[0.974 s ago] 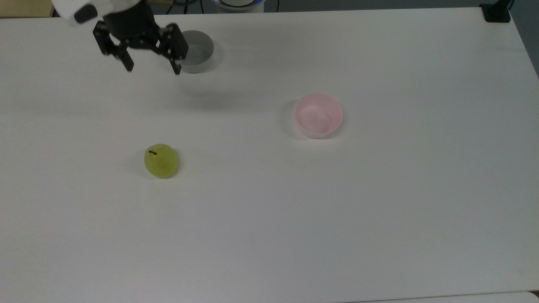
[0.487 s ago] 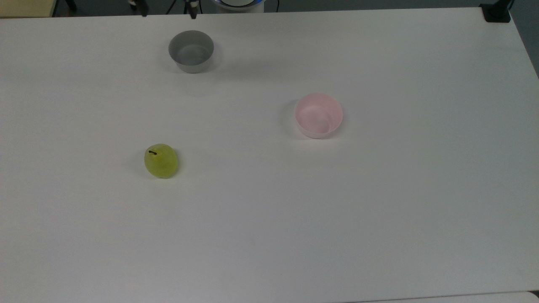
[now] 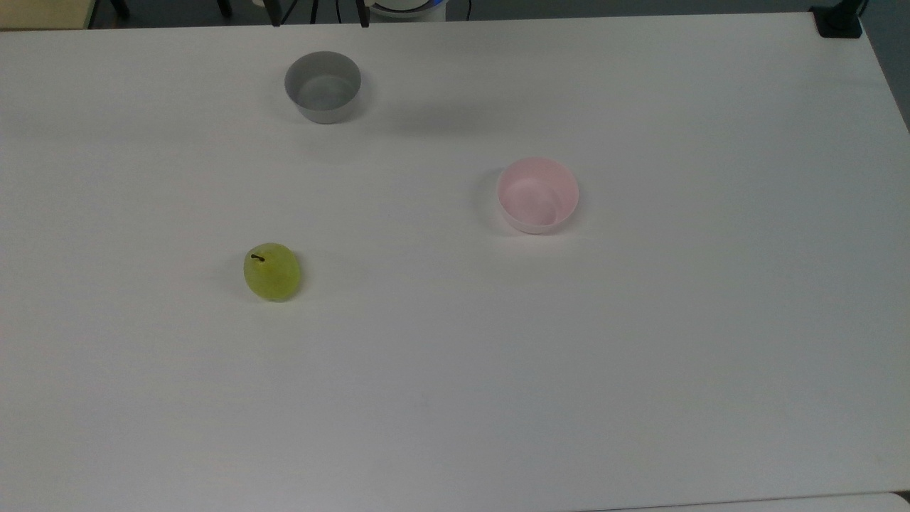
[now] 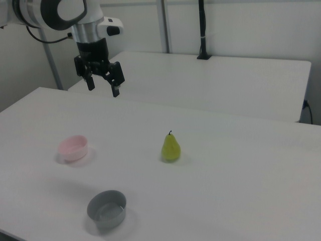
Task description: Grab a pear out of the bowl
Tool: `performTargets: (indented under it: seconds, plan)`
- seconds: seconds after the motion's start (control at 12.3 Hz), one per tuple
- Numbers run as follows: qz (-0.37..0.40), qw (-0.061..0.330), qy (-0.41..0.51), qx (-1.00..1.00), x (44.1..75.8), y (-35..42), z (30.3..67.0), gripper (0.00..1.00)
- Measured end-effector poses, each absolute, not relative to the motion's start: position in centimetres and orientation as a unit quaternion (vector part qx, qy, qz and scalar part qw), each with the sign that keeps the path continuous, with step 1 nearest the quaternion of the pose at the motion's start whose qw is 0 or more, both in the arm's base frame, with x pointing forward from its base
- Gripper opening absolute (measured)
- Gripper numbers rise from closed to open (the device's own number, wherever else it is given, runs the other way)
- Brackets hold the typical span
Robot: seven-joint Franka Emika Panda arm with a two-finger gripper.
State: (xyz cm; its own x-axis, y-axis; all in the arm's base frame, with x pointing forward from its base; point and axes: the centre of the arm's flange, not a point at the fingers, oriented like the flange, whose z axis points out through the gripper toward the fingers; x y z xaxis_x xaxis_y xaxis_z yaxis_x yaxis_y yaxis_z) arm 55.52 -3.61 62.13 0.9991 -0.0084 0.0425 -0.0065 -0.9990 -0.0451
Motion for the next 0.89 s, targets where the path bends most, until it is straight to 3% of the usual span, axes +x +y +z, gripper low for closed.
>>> performTargets:
  seconds: [0.89]
  plan:
    - [-0.035, 0.017, -0.034, -0.999, 56.82, -3.81, 61.0, 1.0]
